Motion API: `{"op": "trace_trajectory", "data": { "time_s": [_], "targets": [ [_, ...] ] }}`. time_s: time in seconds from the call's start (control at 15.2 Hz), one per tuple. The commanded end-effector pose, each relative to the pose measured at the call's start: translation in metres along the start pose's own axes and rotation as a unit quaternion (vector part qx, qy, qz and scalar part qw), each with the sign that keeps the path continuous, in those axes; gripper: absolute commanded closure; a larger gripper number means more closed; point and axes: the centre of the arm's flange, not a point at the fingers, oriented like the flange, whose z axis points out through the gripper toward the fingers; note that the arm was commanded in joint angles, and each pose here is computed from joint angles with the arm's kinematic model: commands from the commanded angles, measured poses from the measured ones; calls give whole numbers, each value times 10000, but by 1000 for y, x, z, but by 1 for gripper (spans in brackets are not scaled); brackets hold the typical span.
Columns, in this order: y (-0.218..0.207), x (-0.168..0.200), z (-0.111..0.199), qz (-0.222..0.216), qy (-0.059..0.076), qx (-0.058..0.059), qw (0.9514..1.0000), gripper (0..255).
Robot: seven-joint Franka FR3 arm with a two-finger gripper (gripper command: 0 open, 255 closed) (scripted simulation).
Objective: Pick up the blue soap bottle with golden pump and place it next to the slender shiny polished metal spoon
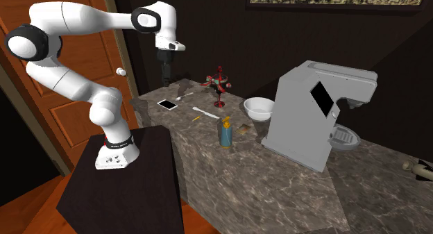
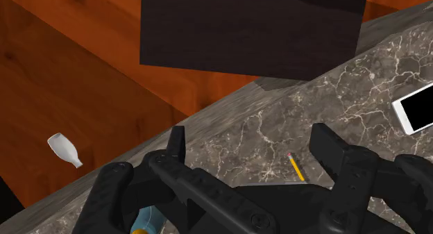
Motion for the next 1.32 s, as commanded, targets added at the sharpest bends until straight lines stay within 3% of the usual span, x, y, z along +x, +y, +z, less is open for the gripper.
{"op": "trace_trajectory", "data": {
  "time_s": [0.0, 1.25],
  "targets": [
    [0, 0, 0, 0, 0, 0, 10000, 0],
    [118, 199, 73, 558, 438, 264, 9971, 0]
  ]
}}
